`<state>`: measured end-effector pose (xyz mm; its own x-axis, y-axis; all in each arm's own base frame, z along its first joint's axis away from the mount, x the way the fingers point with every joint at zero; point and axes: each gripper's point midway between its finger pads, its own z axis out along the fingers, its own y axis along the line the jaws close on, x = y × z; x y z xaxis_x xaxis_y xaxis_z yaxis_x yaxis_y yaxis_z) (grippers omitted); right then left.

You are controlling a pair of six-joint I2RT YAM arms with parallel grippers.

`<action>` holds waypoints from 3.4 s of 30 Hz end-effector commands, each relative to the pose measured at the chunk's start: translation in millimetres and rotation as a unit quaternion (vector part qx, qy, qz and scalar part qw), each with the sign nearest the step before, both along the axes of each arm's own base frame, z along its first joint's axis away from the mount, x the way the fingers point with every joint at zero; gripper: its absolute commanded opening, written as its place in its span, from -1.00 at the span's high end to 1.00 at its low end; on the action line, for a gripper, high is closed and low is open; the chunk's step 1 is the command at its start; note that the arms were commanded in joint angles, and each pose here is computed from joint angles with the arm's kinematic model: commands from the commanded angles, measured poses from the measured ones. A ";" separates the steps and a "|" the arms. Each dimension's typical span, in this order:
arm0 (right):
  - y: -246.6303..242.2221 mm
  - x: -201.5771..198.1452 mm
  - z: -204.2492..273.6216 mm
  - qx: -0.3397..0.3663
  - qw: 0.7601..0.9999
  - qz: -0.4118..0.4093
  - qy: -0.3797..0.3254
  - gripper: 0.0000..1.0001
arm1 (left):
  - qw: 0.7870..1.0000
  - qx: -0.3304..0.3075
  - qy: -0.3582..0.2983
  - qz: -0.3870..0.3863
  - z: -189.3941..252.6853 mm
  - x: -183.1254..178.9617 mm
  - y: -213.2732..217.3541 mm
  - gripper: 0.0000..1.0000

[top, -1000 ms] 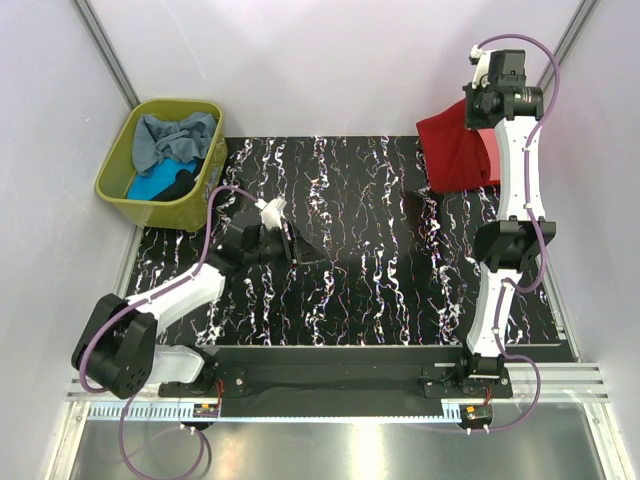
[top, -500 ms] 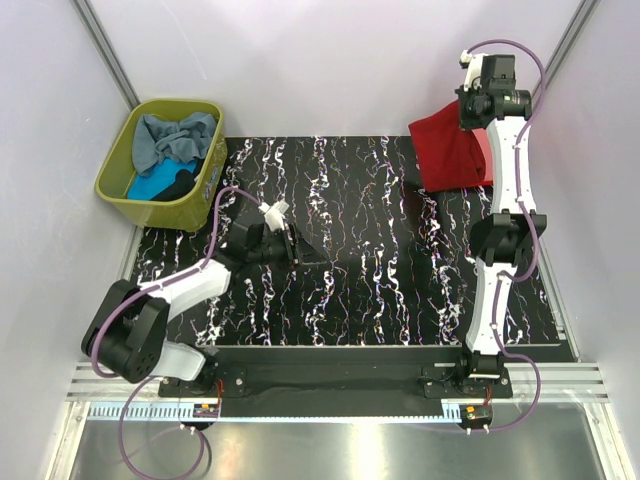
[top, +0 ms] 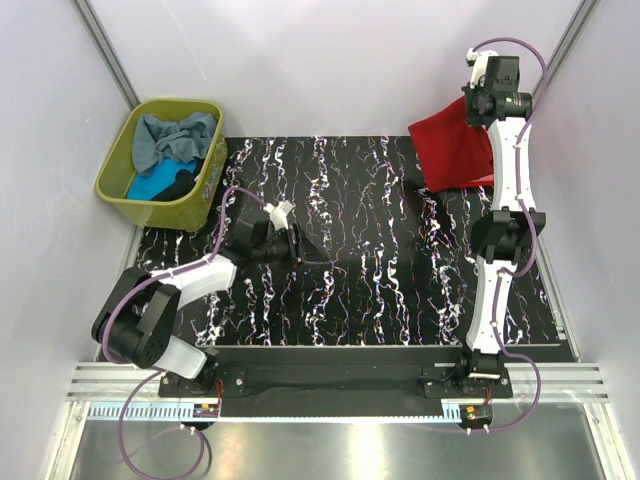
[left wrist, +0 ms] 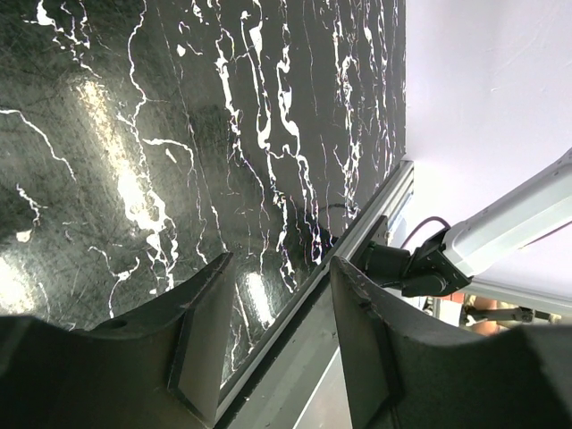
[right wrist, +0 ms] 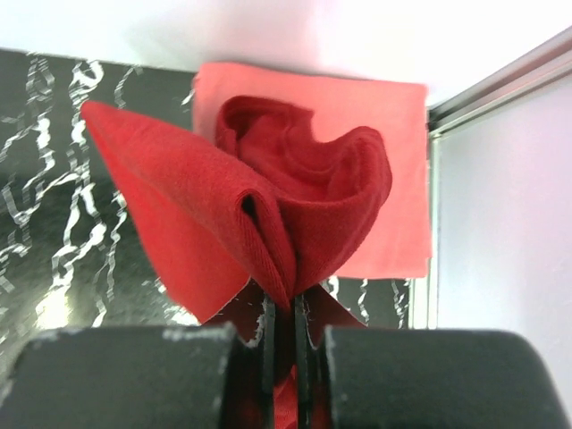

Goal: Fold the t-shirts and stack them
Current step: Neatly place the folded tshirt to the corner, then reset both grippers

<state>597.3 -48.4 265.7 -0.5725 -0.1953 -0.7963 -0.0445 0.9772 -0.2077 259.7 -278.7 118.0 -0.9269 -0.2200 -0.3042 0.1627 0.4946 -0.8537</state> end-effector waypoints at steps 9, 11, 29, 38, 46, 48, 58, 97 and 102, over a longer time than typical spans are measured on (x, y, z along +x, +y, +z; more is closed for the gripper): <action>-55.4 45.9 14.3 -0.020 0.993 -0.060 -0.100 1.00 | 0.999 -0.033 -0.010 -0.027 19.8 16.2 -16.4 -0.01; -64.4 50.6 6.6 -0.018 0.992 -0.073 -0.102 1.00 | 0.999 -0.031 -0.004 -0.027 16.6 16.4 -16.5 -0.01; -134.8 83.9 -30.4 0.101 0.949 -0.231 -0.190 1.00 | 0.999 -0.037 0.033 -0.010 -3.5 34.1 -26.6 -0.01; -145.4 99.0 -58.9 0.134 0.947 -0.217 -0.197 1.00 | 0.999 -0.037 0.040 -0.004 -8.7 42.9 -30.6 -0.01; -169.9 106.9 -82.4 0.089 0.952 -0.210 -0.204 0.56 | 0.998 -0.033 0.050 -0.004 -14.0 45.8 -31.6 -0.01; -177.9 108.1 -71.1 0.056 0.953 -0.203 -0.220 0.40 | 0.998 -0.030 0.054 -0.007 -14.2 42.6 -30.9 -0.01; -169.4 100.5 25.5 0.066 0.928 -0.198 -0.310 -0.52 | 0.999 -0.022 0.034 0.005 1.8 35.0 -23.7 -0.01; 219.2 -440.3 -136.0 0.588 0.775 -0.014 0.231 -0.99 | 0.952 -0.233 0.024 0.196 2.3 -119.2 66.6 -0.24; 226.7 -474.7 -178.1 0.639 0.716 -0.023 0.279 -0.99 | 0.955 -0.252 0.010 0.157 15.1 -127.4 58.7 -0.35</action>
<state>134.8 165.3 86.2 -0.8426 0.5329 -0.0775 0.2293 0.4852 0.8438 133.5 -210.1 197.3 -0.7631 -0.6413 -0.0803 0.1044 0.0004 -0.9945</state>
